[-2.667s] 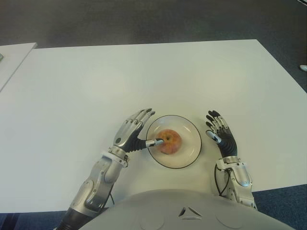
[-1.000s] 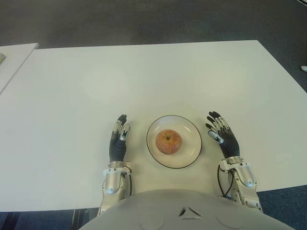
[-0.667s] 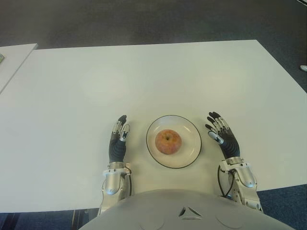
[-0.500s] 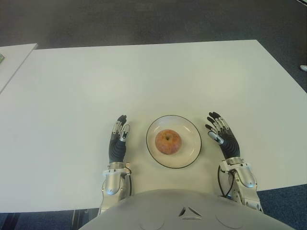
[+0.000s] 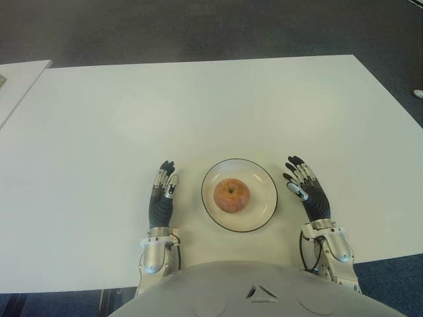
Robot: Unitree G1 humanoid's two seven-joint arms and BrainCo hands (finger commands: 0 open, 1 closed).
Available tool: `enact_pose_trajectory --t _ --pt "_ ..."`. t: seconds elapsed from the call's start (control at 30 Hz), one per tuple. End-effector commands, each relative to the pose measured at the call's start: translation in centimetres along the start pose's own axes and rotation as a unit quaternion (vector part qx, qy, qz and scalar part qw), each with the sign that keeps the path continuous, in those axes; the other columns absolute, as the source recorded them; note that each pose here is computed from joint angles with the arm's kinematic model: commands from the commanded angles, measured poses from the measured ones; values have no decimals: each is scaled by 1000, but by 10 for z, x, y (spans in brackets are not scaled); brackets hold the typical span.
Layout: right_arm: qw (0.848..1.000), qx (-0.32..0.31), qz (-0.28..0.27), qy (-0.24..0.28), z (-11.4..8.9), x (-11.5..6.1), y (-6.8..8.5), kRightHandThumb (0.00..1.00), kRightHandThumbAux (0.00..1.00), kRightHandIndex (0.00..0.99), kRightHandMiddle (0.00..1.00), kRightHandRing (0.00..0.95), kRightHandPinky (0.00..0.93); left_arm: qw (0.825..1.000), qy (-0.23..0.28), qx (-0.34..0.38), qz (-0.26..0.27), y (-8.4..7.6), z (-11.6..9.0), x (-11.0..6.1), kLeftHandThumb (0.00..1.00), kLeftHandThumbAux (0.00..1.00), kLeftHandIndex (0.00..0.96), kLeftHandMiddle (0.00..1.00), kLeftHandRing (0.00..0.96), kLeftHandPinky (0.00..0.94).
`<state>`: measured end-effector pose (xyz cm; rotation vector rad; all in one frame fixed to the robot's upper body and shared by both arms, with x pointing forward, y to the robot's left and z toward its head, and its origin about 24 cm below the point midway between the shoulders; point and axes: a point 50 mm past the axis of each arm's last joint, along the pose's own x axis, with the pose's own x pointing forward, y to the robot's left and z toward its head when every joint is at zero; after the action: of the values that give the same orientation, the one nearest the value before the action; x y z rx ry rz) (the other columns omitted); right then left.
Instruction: Put the apples into the plate.
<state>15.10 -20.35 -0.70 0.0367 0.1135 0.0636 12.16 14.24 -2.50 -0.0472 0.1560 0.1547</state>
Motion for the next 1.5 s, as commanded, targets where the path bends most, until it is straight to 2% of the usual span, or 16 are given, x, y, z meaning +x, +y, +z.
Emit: enact_pose_trajectory --t 0.03,0.23,0.43,0.67,1.1,1.5 --pt "999 8 -4 45 -13 -6 2 147 583 81 90 61 73 998 61 8 -2 4 -17 -11 0 369 84 126 111 126" --pt "997 2 -12 73 -17 -4 0 149 602 67 75 36 31 997 68 31 0 5 -17 -12 0 413 49 107 98 100" --pt "995 -8 -23 99 -17 -4 -2 138 624 48 67 29 36 995 66 78 7 8 -14 -15 0 434 26 81 71 68" --pt "993 -15 -25 111 -14 -9 -5 122 631 31 54 19 17 992 50 116 17 11 -9 -21 0 448 22 81 72 75" --pt "991 -18 -10 129 -9 -16 -2 119 558 30 29 0 0 991 63 118 6 13 -4 -28 0 420 18 66 54 63" --pt "991 -15 -14 134 -8 -16 -1 122 558 28 23 0 0 992 71 108 0 12 -3 -32 0 407 0 47 43 66"
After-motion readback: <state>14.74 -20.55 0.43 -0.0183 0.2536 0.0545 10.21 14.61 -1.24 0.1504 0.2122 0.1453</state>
